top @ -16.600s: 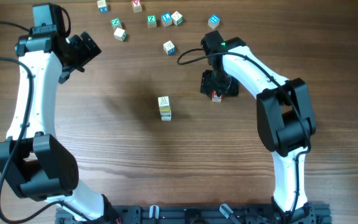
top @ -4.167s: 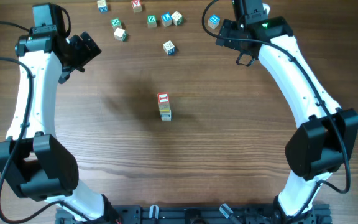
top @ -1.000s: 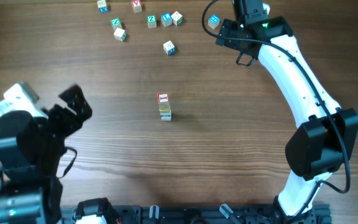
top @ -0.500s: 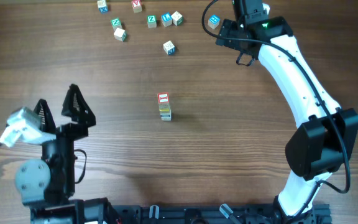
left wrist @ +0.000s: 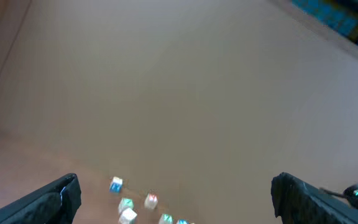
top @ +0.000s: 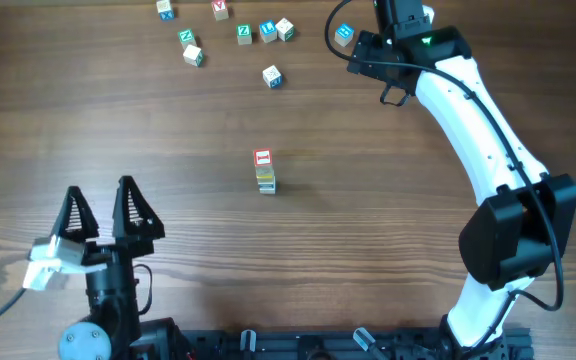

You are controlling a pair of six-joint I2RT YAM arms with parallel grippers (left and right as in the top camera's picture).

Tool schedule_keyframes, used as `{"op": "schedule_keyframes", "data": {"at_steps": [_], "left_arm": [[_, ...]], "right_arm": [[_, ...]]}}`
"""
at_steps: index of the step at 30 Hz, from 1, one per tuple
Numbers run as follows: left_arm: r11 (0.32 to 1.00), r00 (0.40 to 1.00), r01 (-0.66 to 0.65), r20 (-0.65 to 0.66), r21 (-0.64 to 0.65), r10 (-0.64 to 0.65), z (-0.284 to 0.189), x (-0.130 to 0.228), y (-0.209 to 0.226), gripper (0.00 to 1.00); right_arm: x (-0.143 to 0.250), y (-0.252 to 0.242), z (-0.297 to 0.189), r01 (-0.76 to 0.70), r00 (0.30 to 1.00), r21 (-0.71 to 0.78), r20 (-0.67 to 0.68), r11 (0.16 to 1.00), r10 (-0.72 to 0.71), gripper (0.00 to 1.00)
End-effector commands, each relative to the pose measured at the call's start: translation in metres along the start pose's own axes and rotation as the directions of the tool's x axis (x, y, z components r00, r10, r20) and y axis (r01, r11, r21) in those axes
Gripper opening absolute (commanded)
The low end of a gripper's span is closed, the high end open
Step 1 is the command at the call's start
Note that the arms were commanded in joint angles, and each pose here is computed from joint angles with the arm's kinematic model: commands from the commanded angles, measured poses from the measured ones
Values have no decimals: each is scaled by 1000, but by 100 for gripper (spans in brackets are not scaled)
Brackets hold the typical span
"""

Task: Form a tower

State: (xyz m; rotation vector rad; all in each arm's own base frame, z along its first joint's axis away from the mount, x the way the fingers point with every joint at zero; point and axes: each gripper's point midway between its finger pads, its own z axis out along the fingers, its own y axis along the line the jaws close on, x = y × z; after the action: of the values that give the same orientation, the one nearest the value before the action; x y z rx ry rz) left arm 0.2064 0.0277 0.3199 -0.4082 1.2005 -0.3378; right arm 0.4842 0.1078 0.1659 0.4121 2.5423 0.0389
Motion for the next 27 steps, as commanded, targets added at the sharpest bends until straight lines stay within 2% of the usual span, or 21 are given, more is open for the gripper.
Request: {"op": "schedule_keyframes", "data": {"at_steps": [1,8,19,27], "left_arm": [[1000,999,-8,36,15,7,-1,-3,-1,100],[1000,1000,-6,6,5,6,1,9,4,100],[998,994,-9,-112,-58,2,3,71,39,100],[996,985,-13,-172,-92,-3,0,101,56,100]], "right_arm": [[1,-1,4,9,1000,16,0,1000,-9,100],[1,-1,4,9,1000,16,0,1000,-9,100],[1,-1,4,9,1000,16,0,1000,-9,100],[1,-1,4,9,1000,16,0,1000,-9,100]]}}
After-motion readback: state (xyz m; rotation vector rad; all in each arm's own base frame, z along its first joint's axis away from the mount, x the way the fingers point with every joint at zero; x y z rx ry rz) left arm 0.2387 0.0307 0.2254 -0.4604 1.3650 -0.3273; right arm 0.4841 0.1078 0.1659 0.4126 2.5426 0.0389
